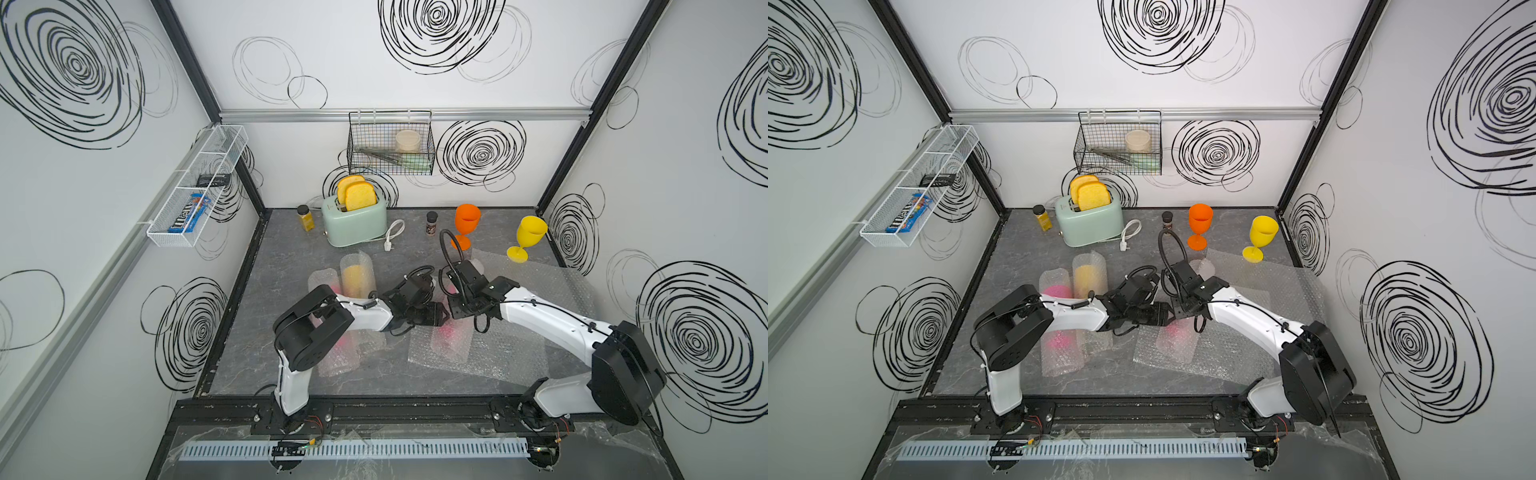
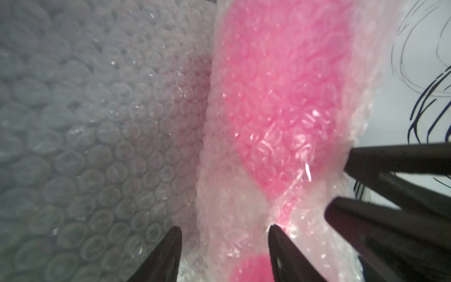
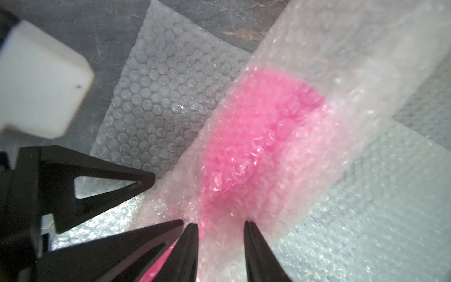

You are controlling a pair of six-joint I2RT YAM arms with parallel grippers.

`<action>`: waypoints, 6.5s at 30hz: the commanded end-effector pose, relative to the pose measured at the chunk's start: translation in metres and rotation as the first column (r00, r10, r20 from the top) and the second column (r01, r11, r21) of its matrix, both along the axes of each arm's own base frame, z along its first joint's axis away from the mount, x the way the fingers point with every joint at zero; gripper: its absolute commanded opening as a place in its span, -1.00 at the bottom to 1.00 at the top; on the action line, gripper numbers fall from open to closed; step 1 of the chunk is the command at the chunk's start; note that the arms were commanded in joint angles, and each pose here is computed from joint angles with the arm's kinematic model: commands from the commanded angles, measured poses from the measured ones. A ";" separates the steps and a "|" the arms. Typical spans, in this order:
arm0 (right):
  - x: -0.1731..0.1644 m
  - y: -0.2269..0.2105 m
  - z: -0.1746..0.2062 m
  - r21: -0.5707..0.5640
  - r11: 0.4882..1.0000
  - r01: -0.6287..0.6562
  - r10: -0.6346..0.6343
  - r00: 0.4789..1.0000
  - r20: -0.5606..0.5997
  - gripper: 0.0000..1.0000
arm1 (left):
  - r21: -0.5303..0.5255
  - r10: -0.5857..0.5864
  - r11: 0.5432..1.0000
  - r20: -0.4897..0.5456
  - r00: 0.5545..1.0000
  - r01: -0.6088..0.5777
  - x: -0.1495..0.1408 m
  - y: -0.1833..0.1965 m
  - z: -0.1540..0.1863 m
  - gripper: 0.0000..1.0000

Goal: Unpack wine glasses from bubble wrap
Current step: Unwrap the bubble wrap.

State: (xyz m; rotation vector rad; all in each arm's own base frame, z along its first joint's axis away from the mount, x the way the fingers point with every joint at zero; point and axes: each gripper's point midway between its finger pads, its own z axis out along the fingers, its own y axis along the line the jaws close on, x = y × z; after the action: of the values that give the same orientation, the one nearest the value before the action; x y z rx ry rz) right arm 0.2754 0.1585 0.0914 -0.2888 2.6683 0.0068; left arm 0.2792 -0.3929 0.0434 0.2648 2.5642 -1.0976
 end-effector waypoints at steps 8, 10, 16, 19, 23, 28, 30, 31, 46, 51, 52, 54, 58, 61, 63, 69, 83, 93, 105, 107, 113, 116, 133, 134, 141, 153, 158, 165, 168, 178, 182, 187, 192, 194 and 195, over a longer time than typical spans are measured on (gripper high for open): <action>-0.016 -0.020 -0.002 0.123 0.991 0.053 -0.048 0.998 -0.039 -0.60 | -0.115 -0.003 0.993 0.041 0.999 0.008 0.012 -0.008 0.034 0.25; -0.017 -0.023 0.001 0.161 0.985 0.061 -0.056 0.998 -0.039 -0.60 | -0.111 -0.006 0.994 0.038 0.999 0.010 0.013 -0.009 0.030 0.25; -0.017 -0.028 0.008 0.226 0.971 0.078 -0.075 0.997 -0.024 -0.61 | -0.197 -0.048 0.979 0.033 0.998 0.053 0.009 -0.024 0.039 0.25; -0.018 -0.027 0.008 0.237 0.968 0.077 -0.071 0.997 -0.034 -0.61 | -0.257 -0.080 0.962 0.040 0.996 0.088 0.004 -0.032 0.050 0.26; -0.018 -0.028 0.006 0.234 0.969 0.081 -0.073 0.996 -0.041 -0.60 | -0.253 -0.112 0.961 0.027 0.993 0.116 -0.001 -0.038 0.043 0.25; -0.019 -0.028 0.005 0.237 0.968 0.082 -0.073 0.996 -0.045 -0.60 | -0.224 -0.119 0.967 0.014 0.993 0.119 -0.003 -0.043 0.031 0.19; -0.019 -0.028 0.006 0.238 0.968 0.081 -0.073 0.996 -0.042 -0.60 | -0.222 -0.117 0.968 0.017 0.993 0.117 -0.002 -0.044 0.031 0.08; -0.019 -0.028 0.006 0.238 0.968 0.082 -0.074 0.996 -0.041 -0.60 | -0.223 -0.116 0.968 0.024 0.993 0.119 -0.001 -0.045 0.033 0.01; -0.019 -0.016 0.013 0.280 0.960 0.022 -0.012 0.999 -0.036 -0.43 | -0.130 -0.087 0.984 0.227 0.970 0.119 0.012 -0.034 0.066 -0.86; -0.013 -0.007 0.031 0.289 0.956 -0.059 0.053 0.998 0.030 -0.42 | -0.059 -0.082 0.993 0.314 0.946 0.106 0.017 -0.027 0.082 -0.91; -0.011 -0.006 0.035 0.289 0.955 -0.074 0.063 0.997 0.047 -0.42 | -0.049 -0.084 0.993 0.327 0.941 0.106 0.017 -0.025 0.086 -0.91; -0.006 -0.003 0.046 0.289 0.953 -0.096 0.074 0.994 0.084 -0.42 | -0.034 -0.093 0.993 0.346 0.934 0.112 0.017 -0.025 0.092 -0.91; 0.000 0.007 0.058 0.299 0.941 -0.157 0.117 0.982 0.147 -0.42 | -0.039 -0.103 0.991 0.354 0.930 0.124 0.014 -0.024 0.101 -0.91; 0.000 0.017 0.064 0.294 0.932 -0.213 0.161 0.968 0.190 -0.40 | -0.041 -0.121 0.989 0.342 0.932 0.143 0.011 -0.026 0.102 -0.91; 0.003 0.016 0.059 0.279 0.938 -0.207 0.154 0.968 0.200 -0.36 | -0.043 -0.126 0.988 0.335 0.934 0.148 0.009 -0.027 0.102 -0.91; 0.008 0.001 0.046 0.223 0.969 -0.106 0.075 0.987 0.145 -0.11 | 0.030 -0.127 0.992 0.347 0.929 0.125 0.012 -0.022 0.097 -0.91; 0.008 -0.011 0.016 0.155 0.988 -0.015 0.011 1.000 0.029 -0.19 | 0.075 -0.120 0.992 0.386 0.915 0.098 0.016 -0.014 0.105 -0.91; 0.006 -0.022 0.007 0.148 0.989 0.027 -0.030 0.999 0.015 -0.40 | 0.088 -0.130 0.991 0.398 0.908 0.103 0.015 -0.015 0.110 -0.91; 0.006 -0.019 0.007 0.185 0.982 0.025 -0.027 1.000 0.011 -0.89 | 0.136 -0.137 0.987 0.395 0.909 0.089 0.015 -0.012 0.102 -0.91; 0.006 -0.019 0.007 0.208 0.978 0.028 -0.030 1.000 0.007 -0.95 | 0.154 -0.136 0.985 0.389 0.911 0.082 0.016 -0.011 0.097 -0.91; 0.005 -0.021 0.010 0.300 0.953 0.035 -0.036 0.999 -0.002 -1.00 | 0.204 -0.152 0.976 0.404 0.902 0.073 0.019 -0.005 0.089 -1.00; 0.004 -0.023 0.011 0.341 0.939 0.042 -0.041 0.999 -0.011 -1.00 | 0.243 -0.160 0.968 0.413 0.897 0.061 0.021 -0.002 0.083 -1.00; -0.002 -0.001 0.033 0.533 0.846 -0.036 0.033 0.999 0.015 -1.00 | 0.358 -0.256 0.927 0.375 0.891 0.115 0.009 -0.005 0.047 -0.72; -0.003 0.001 0.034 0.544 0.838 -0.046 0.040 0.999 0.022 -1.00 | 0.331 -0.260 0.934 0.361 0.895 0.138 0.007 -0.008 0.048 -0.61; -0.008 0.006 0.026 0.565 0.823 -0.055 0.061 0.998 0.009 -1.00 | 0.153 -0.224 0.971 0.307 0.925 0.184 0.010 -0.012 0.059 -0.27; -0.013 0.024 0.027 0.592 0.799 -0.108 0.115 0.993 0.026 -1.00 | 0.133 -0.212 0.974 0.243 0.946 0.184 0.010 -0.023 0.042 -0.09; -0.014 0.028 0.033 0.604 0.788 -0.124 0.127 0.991 0.039 -1.00 | 0.155 -0.205 0.973 0.231 0.951 0.172 0.011 -0.020 0.033 -0.09; -0.012 0.036 0.056 0.644 0.745 -0.174 0.152 0.984 0.090 -1.00 | 0.213 -0.224 0.961 0.230 0.947 0.176 0.007 -0.019 0.021 -0.10; -0.011 0.036 0.061 0.649 0.738 -0.183 0.151 0.983 0.105 -1.00 | 0.226 -0.224 0.959 0.224 0.949 0.173 0.006 -0.017 0.017 -0.10; -0.010 0.020 0.071 0.651 0.739 -0.171 0.102 0.985 0.142 -1.00 | 0.236 -0.216 0.958 0.212 0.953 0.165 0.007 -0.010 0.011 -0.11; -0.014 0.014 0.063 0.642 0.749 -0.163 0.089 0.985 0.147 -1.00 | 0.232 -0.203 0.961 0.215 0.955 0.152 0.010 -0.006 0.015 -0.12; -0.021 -0.007 0.040 0.610 0.792 -0.035 0.000 0.998 0.057 -0.97 | 0.212 -0.154 0.972 0.234 0.960 0.104 0.021 0.009 0.030 -0.13; -0.022 -0.035 0.022 0.564 0.816 0.128 -0.143 0.990 -0.018 -0.75 | 0.198 -0.106 0.979 0.246 0.964 0.057 0.033 0.028 0.041 -0.13; -0.021 -0.048 0.016 0.542 0.815 0.206 -0.220 0.975 -0.040 -0.75 | 0.197 -0.092 0.979 0.243 0.966 0.043 0.035 0.035 0.041 -0.14; -0.021 -0.054 0.014 0.535 0.811 0.238 -0.250 0.967 -0.052 -0.76 | 0.194 -0.086 0.980 0.243 0.966 0.038 0.037 0.037 0.042 -0.14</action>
State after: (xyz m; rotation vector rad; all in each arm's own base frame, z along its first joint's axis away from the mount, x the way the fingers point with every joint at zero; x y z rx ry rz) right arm 0.2584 0.1246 0.1159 0.0862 2.4898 0.7470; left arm 0.3109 -0.3639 0.0713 0.5430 2.4722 -0.7763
